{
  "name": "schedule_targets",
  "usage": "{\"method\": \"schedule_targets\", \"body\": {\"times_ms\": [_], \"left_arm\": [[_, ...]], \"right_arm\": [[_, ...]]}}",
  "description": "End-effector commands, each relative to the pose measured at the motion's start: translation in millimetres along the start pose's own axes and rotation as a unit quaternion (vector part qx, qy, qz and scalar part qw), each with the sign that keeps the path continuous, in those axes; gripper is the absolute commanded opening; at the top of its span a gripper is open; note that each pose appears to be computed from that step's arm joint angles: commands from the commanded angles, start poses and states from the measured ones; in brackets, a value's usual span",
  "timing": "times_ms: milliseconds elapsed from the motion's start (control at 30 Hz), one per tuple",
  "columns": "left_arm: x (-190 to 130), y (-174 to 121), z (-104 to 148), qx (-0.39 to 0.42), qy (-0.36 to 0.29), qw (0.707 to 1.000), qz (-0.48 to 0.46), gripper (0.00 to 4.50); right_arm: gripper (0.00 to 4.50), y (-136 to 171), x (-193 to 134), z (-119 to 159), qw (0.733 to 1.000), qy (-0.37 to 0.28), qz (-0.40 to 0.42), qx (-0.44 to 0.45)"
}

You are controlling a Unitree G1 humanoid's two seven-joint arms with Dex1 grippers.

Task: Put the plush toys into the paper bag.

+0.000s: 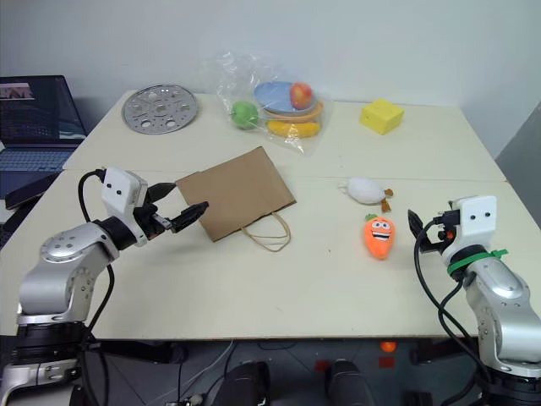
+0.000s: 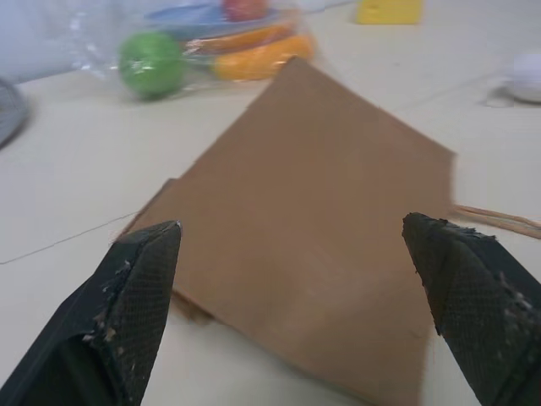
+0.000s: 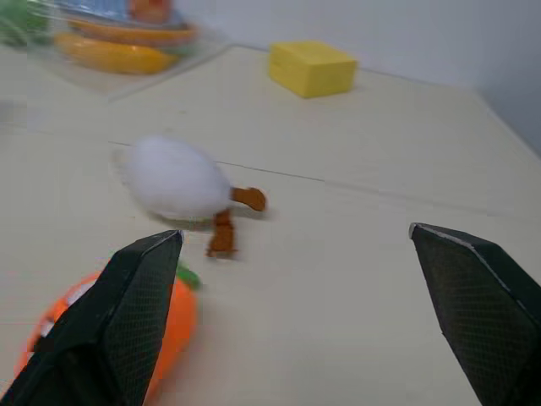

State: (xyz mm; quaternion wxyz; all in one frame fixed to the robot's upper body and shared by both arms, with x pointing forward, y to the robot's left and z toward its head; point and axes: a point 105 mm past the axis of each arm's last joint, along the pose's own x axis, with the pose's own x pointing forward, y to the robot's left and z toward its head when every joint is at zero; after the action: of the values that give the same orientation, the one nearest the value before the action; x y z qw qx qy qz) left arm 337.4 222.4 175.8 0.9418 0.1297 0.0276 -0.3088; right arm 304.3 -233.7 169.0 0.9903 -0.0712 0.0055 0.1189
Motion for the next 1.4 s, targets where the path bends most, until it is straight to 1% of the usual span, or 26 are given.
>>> {"method": "schedule_targets", "body": {"times_ms": [33, 100, 133, 167, 233, 367, 500, 700, 800, 833, 967, 1033, 1200, 1233, 1333, 1400], "left_arm": [[8.5, -41.3, 30.4, 0.064, -0.008, 0.987, -0.144, 4.48], [21.9, -62.9, 24.8, 0.102, 0.012, 0.973, -0.207, 4.48], [26.3, -70.7, 21.4, 0.117, 0.020, 0.966, -0.230, 4.48], [28.5, -74.1, 19.1, 0.125, 0.024, 0.962, -0.242, 4.48], [45.7, -81.4, 13.8, 0.152, 0.024, 0.955, -0.254, 4.48], [62.0, -86.5, 6.6, 0.181, 0.026, 0.948, -0.262, 4.48], [82.1, -86.2, -9.4, 0.205, 0.042, 0.945, -0.253, 4.48], [91.3, -80.7, -22.2, 0.207, 0.057, 0.945, -0.248, 4.48], [93.8, -79.2, -25.6, 0.214, 0.055, 0.944, -0.247, 3.92], [94.7, -78.2, -25.4, 0.211, 0.053, 0.945, -0.244, 3.66], [98.2, -77.9, -17.9, 0.200, 0.037, 0.948, -0.243, 2.46], [98.5, -77.1, -17.1, 0.197, 0.036, 0.949, -0.242, 1.75], [97.3, -75.6, -13.3, 0.182, 0.033, 0.951, -0.246, 0.21], [97.3, -75.1, -11.9, 0.180, 0.032, 0.952, -0.246, 0.01], [97.1, -72.4, -9.8, 0.172, 0.032, 0.954, -0.245, 0.01], [97.3, -67.1, -2.0, 0.170, 0.027, 0.955, -0.243, 0.01]], "right_arm": [[4.50, 45.2, -11.1, 29.9, 0.986, -0.017, 0.165, 0.004], [4.50, 73.1, -17.7, 32.8, 0.970, 0.002, 0.245, 0.002], [4.50, 82.2, -20.3, 33.5, 0.963, 0.010, 0.269, 0.000], [4.50, 86.8, -21.3, 34.1, 0.960, 0.015, 0.281, -0.001], [4.50, 99.7, -23.8, 34.6, 0.953, 0.020, 0.301, -0.008], [4.50, 108.9, -24.1, 35.5, 0.951, 0.020, 0.308, -0.011], [4.50, 115.4, -20.8, 40.8, 0.957, 0.006, 0.291, -0.008], [4.50, 112.1, -20.9, 41.2, 0.963, 0.002, 0.268, -0.006], [4.50, 111.2, -20.6, 42.3, 0.965, -0.002, 0.263, -0.003], [4.50, 111.1, -20.4, 42.7, 0.965, -0.003, 0.262, -0.002], [4.50, 111.4, -19.6, 42.5, 0.966, -0.003, 0.258, -0.003], [4.50, 112.7, -19.2, 41.2, 0.966, -0.002, 0.259, -0.004], [4.50, 114.0, -18.3, 38.9, 0.966, -0.002, 0.260, 0.001], [4.50, 113.7, -18.1, 38.5, 0.966, -0.001, 0.259, 0.001], [4.50, 114.1, -17.4, 38.3, 0.966, -0.002, 0.259, 0.001], [4.50, 113.4, -14.9, 39.6, 0.966, -0.006, 0.257, 0.000]]}}
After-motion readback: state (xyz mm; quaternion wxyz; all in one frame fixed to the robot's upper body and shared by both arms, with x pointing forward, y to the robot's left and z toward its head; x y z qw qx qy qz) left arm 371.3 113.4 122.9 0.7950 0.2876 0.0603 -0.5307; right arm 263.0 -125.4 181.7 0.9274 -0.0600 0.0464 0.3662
